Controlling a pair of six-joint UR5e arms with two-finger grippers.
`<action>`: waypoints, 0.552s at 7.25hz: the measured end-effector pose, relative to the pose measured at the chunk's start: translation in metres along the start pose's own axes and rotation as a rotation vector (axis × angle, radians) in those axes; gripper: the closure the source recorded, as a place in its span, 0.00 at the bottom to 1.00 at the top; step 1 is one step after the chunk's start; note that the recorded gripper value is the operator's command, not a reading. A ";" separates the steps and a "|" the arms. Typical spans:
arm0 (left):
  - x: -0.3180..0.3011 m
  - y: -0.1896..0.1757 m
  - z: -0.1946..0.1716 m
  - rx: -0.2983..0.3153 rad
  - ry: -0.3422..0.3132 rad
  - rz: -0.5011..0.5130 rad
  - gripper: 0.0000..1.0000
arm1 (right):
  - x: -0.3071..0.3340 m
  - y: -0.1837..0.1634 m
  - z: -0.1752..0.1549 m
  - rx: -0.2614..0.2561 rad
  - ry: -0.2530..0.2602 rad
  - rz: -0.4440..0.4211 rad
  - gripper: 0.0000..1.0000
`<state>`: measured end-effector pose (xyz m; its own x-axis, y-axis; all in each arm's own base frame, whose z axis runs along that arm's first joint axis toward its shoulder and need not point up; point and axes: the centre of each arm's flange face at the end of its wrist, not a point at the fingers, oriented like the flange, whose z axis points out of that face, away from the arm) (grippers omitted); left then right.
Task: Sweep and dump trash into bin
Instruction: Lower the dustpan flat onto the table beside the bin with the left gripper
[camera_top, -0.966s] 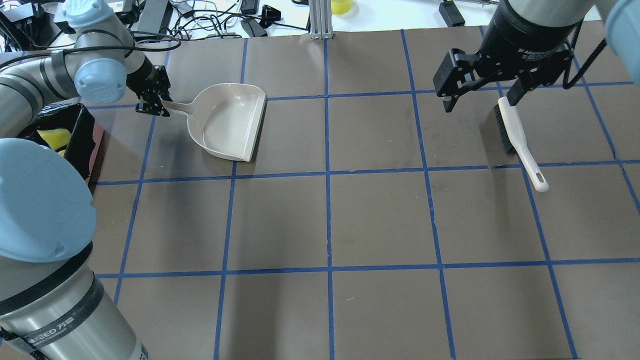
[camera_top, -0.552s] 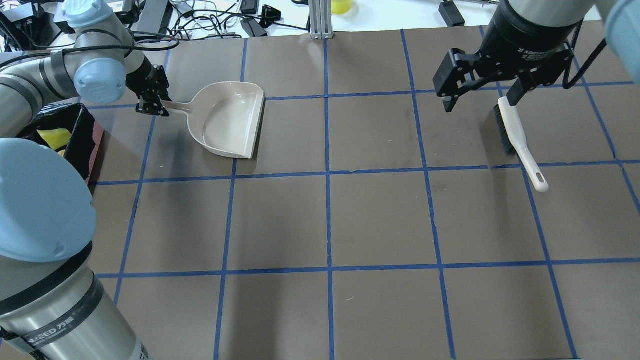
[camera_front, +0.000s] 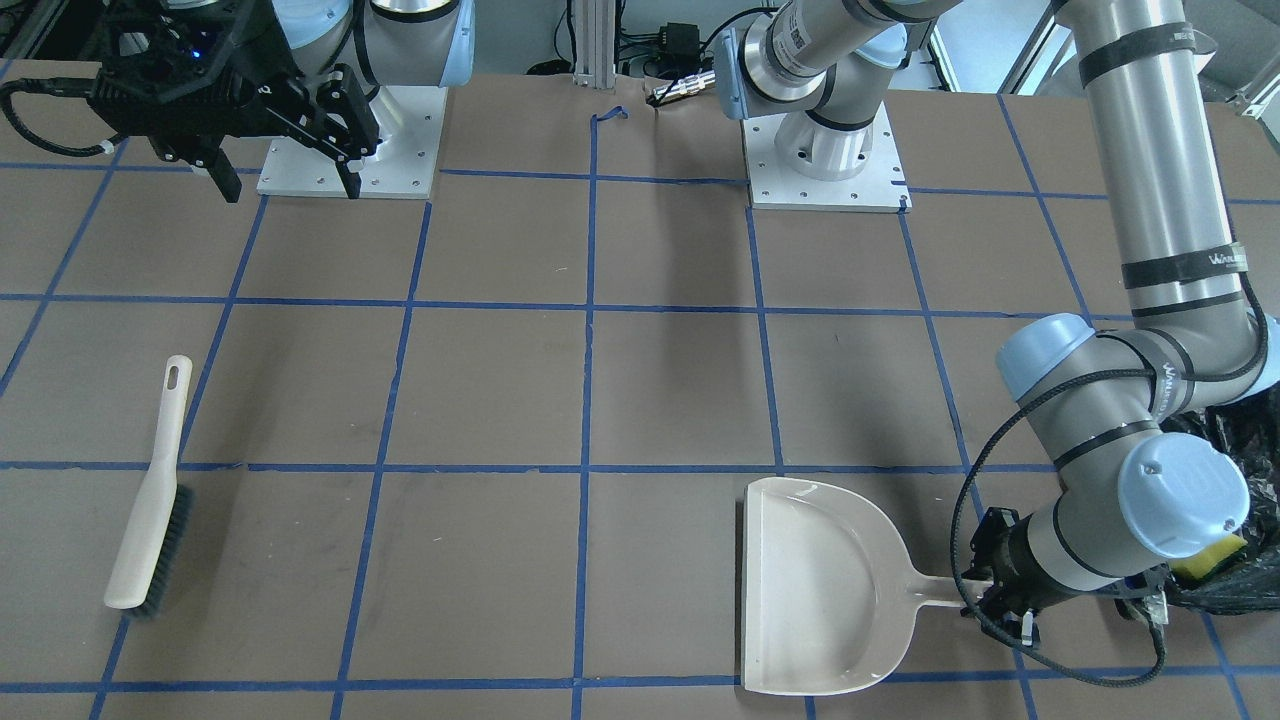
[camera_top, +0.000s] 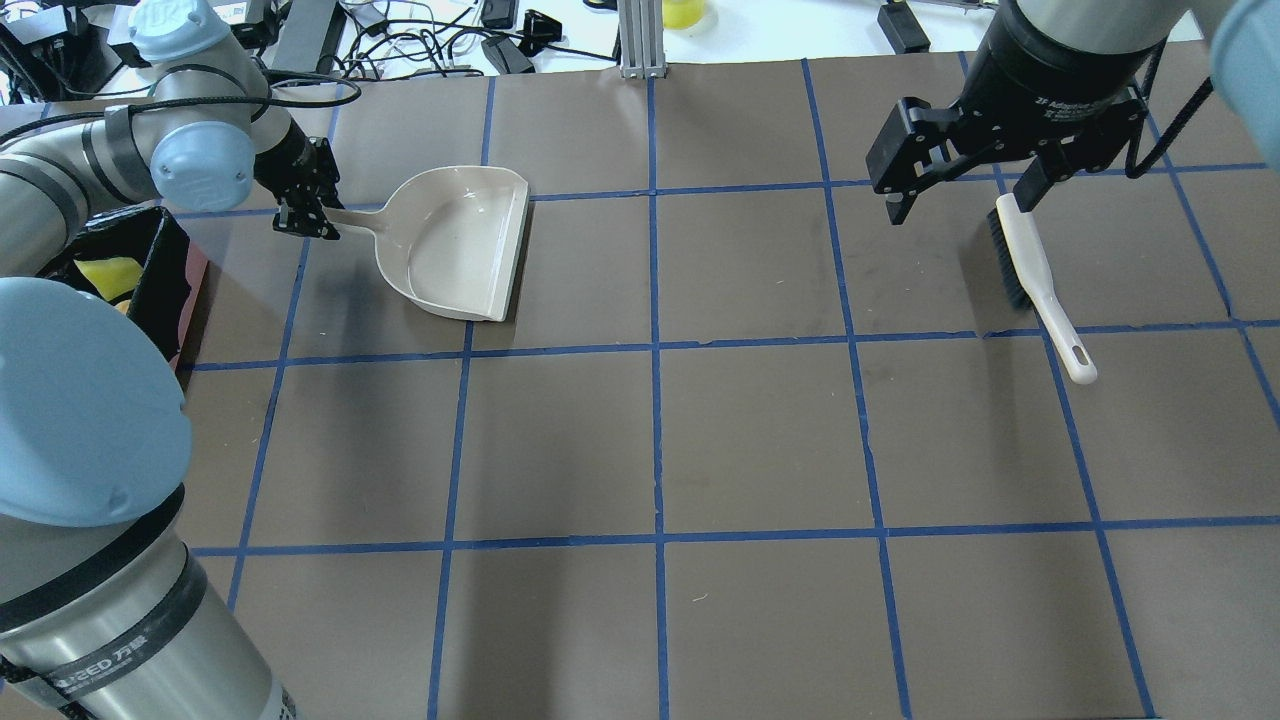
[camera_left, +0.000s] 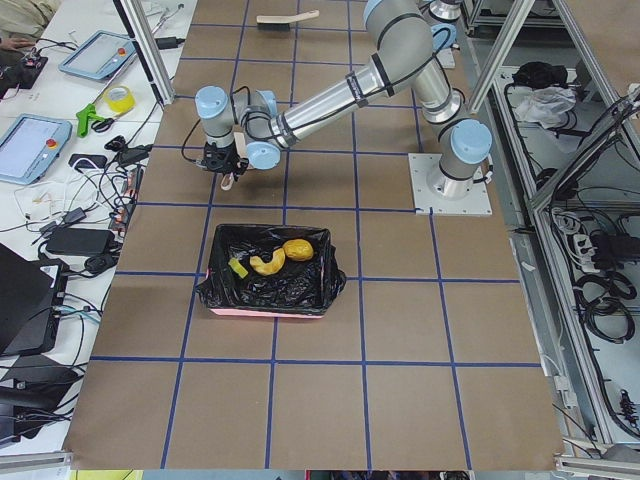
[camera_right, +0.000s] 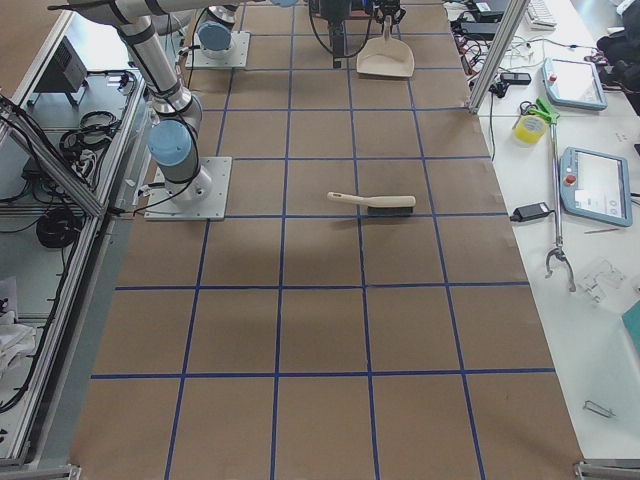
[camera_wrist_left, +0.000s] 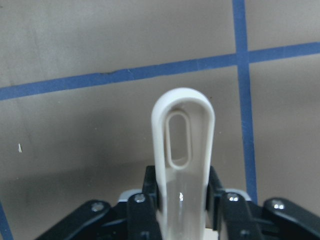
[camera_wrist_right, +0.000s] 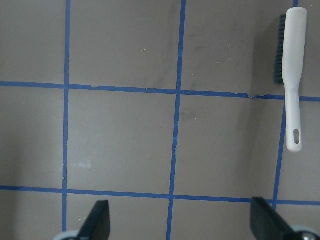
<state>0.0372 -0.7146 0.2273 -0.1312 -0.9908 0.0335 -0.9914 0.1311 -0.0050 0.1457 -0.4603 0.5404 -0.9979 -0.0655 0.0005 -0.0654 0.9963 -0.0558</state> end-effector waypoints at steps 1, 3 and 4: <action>-0.001 0.000 -0.001 0.005 -0.002 0.002 0.98 | 0.000 0.000 0.000 0.000 0.000 0.000 0.00; -0.001 -0.001 -0.002 0.017 -0.005 0.015 0.85 | 0.000 0.000 0.000 0.000 0.000 0.000 0.00; -0.002 -0.001 -0.004 0.020 -0.004 0.028 0.75 | 0.000 0.000 0.000 0.000 0.000 0.000 0.00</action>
<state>0.0384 -0.7130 0.2311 -0.1593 -0.9868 0.0288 -0.9870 0.1585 -0.0263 0.1457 -0.4603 0.5404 -0.9979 -0.0654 0.0005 -0.0654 0.9963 -0.0559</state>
